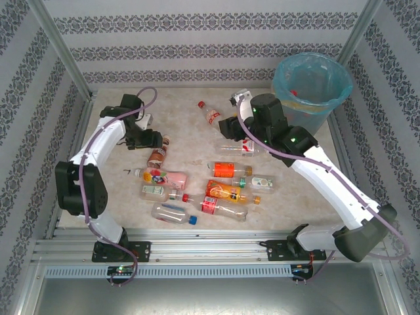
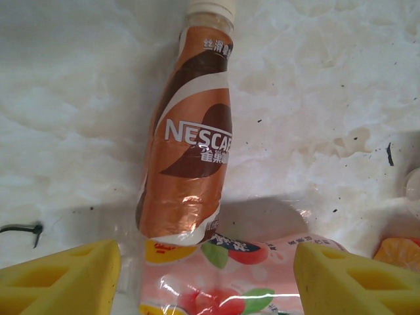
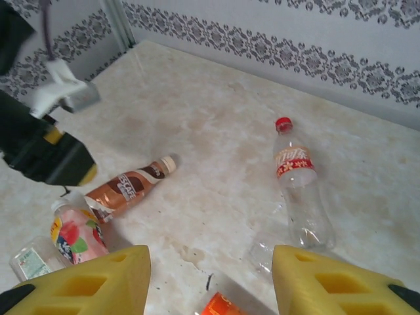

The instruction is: Put the plastic bottles in the bin

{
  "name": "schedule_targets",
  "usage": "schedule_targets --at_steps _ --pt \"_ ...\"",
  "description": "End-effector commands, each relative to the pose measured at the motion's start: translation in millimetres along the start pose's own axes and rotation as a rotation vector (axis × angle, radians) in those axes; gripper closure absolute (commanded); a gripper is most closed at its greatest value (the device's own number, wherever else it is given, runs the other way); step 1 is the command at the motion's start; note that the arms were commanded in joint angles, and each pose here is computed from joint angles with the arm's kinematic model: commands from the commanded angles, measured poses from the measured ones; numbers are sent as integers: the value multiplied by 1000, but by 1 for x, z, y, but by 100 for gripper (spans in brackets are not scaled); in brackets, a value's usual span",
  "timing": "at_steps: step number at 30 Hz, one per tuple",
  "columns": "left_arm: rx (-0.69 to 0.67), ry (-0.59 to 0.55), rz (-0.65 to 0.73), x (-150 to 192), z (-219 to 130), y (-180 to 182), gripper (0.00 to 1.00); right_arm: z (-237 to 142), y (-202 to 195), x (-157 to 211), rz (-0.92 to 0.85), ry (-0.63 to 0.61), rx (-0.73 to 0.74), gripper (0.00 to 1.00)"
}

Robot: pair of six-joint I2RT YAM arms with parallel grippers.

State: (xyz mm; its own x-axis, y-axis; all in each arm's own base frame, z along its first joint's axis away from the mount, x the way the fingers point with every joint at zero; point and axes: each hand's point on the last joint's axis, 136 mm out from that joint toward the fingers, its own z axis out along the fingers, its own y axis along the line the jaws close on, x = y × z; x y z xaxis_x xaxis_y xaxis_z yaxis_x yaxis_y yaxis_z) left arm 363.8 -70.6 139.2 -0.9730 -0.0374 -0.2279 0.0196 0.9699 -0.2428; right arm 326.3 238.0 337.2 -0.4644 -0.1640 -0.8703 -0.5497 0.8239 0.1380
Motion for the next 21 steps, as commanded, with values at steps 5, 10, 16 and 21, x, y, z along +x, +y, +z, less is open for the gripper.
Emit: schedule_targets --at_steps 5,10,16,21 --pt "26 43 1 6 5 -5 29 19 3 8 57 21 -34 48" --pt "0 49 86 28 -14 -12 26 30 6 25 86 48 -62 48" --pt "-67 58 337 42 -12 -28 20 40 6 30 81 61 -68 48" --pt "12 -16 139 20 -14 -47 24 58 -14 35 83 99 31 46"
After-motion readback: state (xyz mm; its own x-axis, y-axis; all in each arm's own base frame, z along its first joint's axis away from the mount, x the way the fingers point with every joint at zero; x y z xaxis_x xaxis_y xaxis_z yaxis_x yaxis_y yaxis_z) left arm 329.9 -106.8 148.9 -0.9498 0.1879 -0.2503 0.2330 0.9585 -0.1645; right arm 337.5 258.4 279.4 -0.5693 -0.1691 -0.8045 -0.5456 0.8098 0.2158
